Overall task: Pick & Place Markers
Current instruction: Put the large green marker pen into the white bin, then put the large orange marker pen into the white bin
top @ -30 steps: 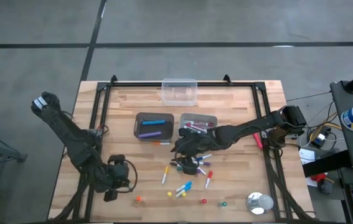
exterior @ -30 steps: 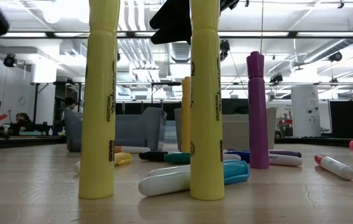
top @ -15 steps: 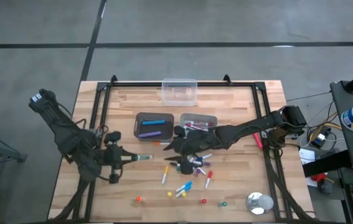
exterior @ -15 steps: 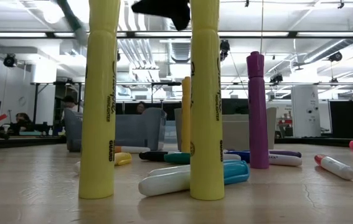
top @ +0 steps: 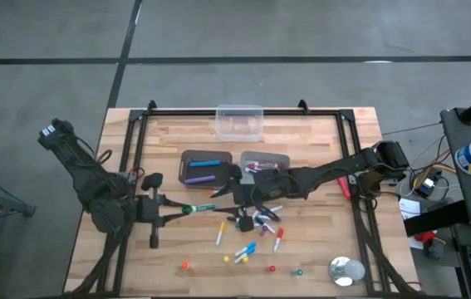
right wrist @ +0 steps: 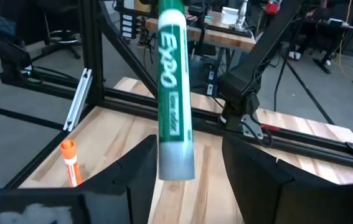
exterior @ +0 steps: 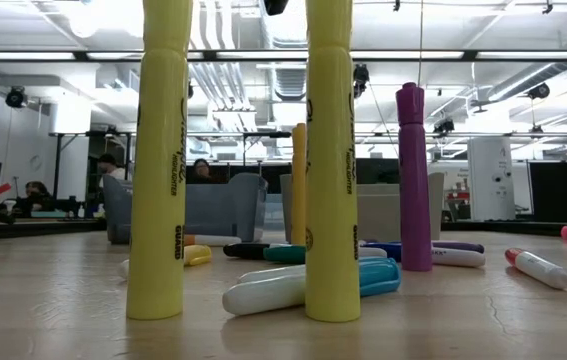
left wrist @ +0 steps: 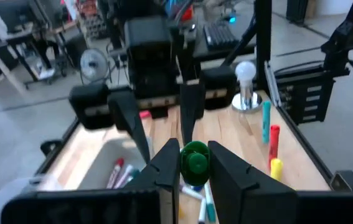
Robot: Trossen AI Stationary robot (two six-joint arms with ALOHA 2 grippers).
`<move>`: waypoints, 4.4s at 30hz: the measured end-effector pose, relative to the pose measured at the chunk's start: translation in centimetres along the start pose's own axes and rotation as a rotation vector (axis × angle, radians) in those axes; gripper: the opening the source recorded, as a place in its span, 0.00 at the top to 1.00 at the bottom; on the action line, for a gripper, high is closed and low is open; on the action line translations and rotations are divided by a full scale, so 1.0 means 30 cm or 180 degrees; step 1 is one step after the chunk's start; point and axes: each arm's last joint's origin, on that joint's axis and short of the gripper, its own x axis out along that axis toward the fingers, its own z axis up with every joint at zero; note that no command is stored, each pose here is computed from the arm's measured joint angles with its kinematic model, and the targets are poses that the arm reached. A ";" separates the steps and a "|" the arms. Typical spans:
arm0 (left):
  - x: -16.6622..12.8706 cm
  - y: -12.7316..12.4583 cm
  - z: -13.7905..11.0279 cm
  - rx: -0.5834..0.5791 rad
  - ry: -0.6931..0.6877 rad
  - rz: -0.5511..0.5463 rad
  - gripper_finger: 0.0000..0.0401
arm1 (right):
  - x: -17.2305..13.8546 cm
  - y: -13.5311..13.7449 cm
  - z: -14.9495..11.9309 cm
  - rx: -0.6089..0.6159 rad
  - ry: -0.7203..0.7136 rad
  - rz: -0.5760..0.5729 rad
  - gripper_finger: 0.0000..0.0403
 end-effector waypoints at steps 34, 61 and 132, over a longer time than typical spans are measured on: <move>0.003 0.006 0.002 -0.0111 -0.0048 0.0261 0.70 | -0.002 -0.003 -0.056 0.0383 0.0551 -0.0153 0.83; 0.028 -0.015 -0.096 -0.0420 0.0129 0.0273 0.63 | -0.221 -0.181 -0.171 0.0571 0.3482 -0.1855 0.81; 0.066 -0.235 -0.349 -0.1390 0.1830 -0.1178 0.63 | -0.129 0.351 -0.030 0.0637 0.0918 -0.0265 0.61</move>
